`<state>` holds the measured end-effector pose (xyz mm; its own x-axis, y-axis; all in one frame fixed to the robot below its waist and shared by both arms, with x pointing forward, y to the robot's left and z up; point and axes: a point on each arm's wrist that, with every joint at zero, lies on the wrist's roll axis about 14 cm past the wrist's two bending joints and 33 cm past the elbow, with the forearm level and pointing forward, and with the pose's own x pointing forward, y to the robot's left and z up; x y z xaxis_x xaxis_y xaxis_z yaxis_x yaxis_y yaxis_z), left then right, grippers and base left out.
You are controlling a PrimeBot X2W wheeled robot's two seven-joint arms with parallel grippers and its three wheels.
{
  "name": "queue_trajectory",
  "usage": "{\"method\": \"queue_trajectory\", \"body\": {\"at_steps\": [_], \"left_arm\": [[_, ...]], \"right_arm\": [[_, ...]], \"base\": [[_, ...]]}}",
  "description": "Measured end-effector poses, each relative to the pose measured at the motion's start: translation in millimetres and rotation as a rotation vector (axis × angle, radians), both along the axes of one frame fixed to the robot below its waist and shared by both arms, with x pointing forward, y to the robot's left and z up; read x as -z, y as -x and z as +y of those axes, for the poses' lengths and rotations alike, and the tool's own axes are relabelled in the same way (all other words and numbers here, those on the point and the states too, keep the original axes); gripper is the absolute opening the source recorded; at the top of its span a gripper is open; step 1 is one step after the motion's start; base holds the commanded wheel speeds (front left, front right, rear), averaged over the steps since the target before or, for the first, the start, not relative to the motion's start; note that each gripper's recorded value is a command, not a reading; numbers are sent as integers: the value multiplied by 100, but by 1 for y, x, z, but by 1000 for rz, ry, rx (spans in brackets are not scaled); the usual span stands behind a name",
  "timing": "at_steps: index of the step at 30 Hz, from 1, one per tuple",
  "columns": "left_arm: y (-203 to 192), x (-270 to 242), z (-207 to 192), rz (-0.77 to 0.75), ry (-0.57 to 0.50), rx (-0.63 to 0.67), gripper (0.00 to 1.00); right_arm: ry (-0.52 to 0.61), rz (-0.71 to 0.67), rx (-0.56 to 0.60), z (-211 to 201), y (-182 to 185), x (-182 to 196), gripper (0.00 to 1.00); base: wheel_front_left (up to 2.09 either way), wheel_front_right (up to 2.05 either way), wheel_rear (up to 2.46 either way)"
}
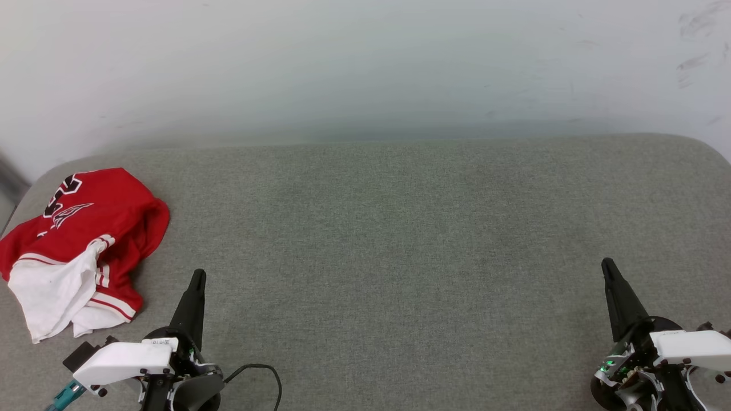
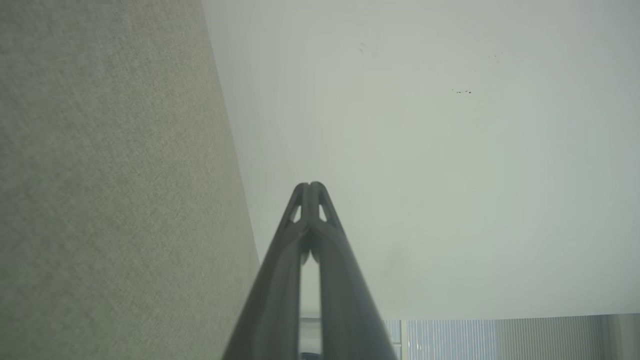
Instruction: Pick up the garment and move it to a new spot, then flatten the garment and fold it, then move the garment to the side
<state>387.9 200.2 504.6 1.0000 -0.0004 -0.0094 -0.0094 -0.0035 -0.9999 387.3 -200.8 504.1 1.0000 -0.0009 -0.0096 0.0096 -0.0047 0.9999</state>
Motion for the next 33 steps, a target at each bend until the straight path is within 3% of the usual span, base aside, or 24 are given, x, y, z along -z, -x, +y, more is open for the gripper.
{"method": "queue_trajectory", "body": {"at_steps": [33], "left_arm": [[0,0,0,0,0,0,0]], "right_arm": [[0,0,0,0,0,0,0]], "base": [[0,0,0]]}}
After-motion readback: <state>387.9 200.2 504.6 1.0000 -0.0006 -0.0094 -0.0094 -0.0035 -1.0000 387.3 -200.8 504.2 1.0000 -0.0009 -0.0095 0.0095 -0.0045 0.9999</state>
